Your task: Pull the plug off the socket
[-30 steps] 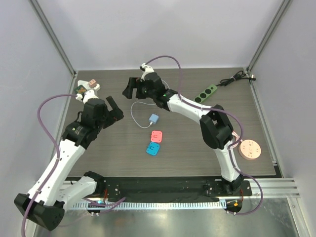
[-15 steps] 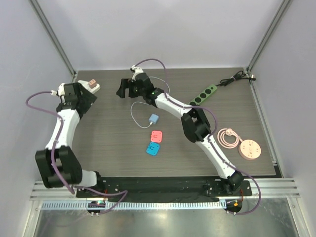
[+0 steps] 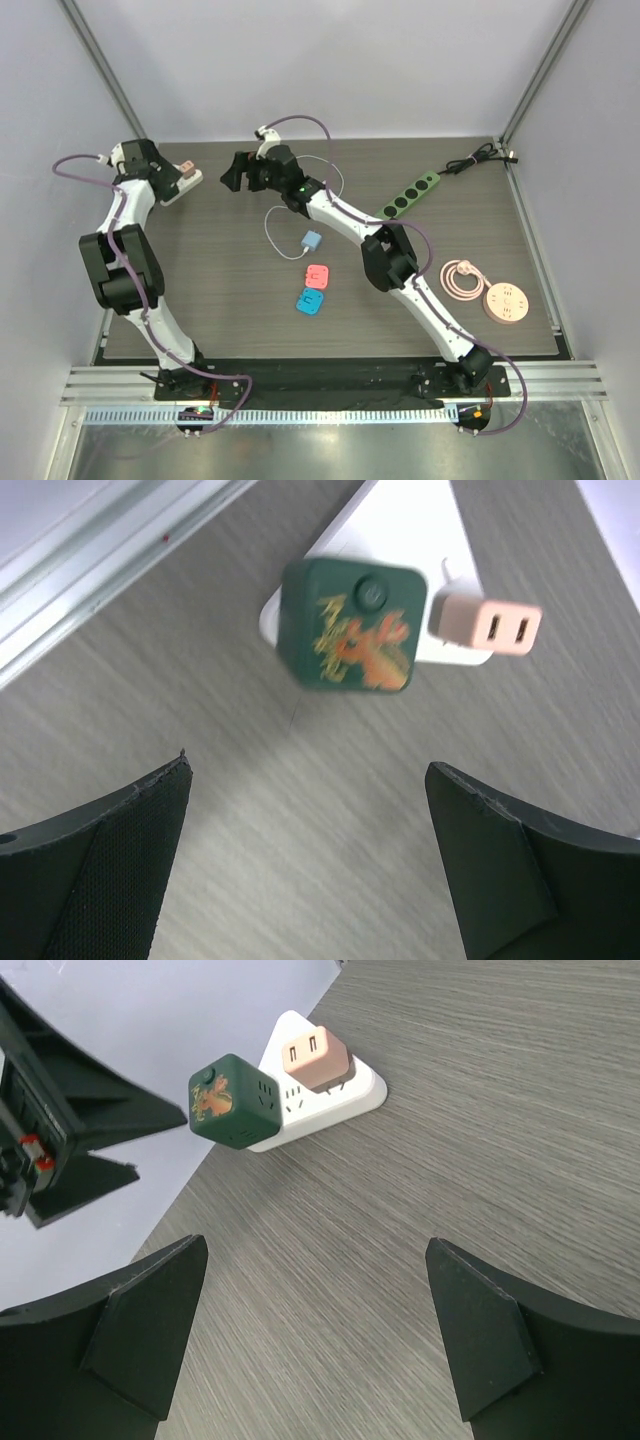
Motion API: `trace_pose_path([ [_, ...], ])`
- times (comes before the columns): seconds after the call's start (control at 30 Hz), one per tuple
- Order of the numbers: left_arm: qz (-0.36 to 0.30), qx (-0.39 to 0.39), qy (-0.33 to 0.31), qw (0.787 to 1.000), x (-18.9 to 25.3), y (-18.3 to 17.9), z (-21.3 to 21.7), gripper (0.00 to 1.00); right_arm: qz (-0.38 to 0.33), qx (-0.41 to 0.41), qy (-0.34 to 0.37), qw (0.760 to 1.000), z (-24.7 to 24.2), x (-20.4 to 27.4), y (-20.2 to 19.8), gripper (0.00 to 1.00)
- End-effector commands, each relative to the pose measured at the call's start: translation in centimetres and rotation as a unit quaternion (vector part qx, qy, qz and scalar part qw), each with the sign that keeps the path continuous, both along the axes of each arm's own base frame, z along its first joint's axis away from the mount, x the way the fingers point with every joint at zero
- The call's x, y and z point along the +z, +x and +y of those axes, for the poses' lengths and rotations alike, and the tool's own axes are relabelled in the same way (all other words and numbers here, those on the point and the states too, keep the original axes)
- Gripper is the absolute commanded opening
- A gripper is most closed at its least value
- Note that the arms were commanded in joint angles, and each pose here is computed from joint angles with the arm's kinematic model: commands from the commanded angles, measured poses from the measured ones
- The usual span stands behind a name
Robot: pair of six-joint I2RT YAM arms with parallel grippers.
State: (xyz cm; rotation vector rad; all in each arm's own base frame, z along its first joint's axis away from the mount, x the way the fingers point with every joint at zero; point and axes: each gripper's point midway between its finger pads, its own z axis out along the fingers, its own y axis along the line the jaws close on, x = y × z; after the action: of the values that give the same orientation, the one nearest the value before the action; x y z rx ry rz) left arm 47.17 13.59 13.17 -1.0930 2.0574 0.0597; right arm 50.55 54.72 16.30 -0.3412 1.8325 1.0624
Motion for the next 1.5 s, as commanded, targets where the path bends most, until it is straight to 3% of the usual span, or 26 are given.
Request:
trace_pose_path([
  [0.0, -0.029, -0.003, 0.034, 0.999, 1.7, 2.6, 1.4, 1.0, -0.021, 0.003, 0.047, 0.999, 0.9, 2.6, 0.1, 0.97],
  [0.47, -0.007, 0.002, 0.048, 0.999, -0.9, 6.2, 2.6, 1.0, -0.017, 0.007, 0.055, 0.998, 1.1, 2.3, 0.0, 0.97],
  [0.73, 0.03, -0.001, 0.053, 0.998, -3.3, 6.2, 3.0, 0.87, -0.012, 0.024, 0.077, 0.997, 1.6, 2.7, -0.5, 0.97],
  [0.83, 0.032, -0.009, 0.048, 0.998, -3.8, 6.4, 2.7, 0.79, -0.007, 0.03, 0.086, 0.996, 1.9, 2.4, -0.7, 0.97],
  [1.07, 0.041, -0.023, 0.041, 0.998, -3.9, 5.5, 2.0, 0.34, 0.005, 0.037, 0.105, 0.994, 2.2, 2.2, -0.9, 0.96],
  [1.23, 0.049, -0.04, 0.014, 0.998, -4.1, 2.6, 0.2, 0.15, 0.024, 0.05, 0.125, 0.991, 2.7, 1.8, -1.4, 0.96],
  [1.27, 0.048, -0.039, 0.008, 0.998, -4.1, 2.2, 0.0, 0.02, 0.026, 0.054, 0.13, 0.99, 2.8, 1.5, -1.5, 0.96],
  [1.47, 0.04, -0.057, -0.019, 0.997, -3.2, -1.0, -2.3, 0.0, 0.068, 0.096, 0.16, 0.98, 3.9, -0.1, -3.2, 0.95],
])
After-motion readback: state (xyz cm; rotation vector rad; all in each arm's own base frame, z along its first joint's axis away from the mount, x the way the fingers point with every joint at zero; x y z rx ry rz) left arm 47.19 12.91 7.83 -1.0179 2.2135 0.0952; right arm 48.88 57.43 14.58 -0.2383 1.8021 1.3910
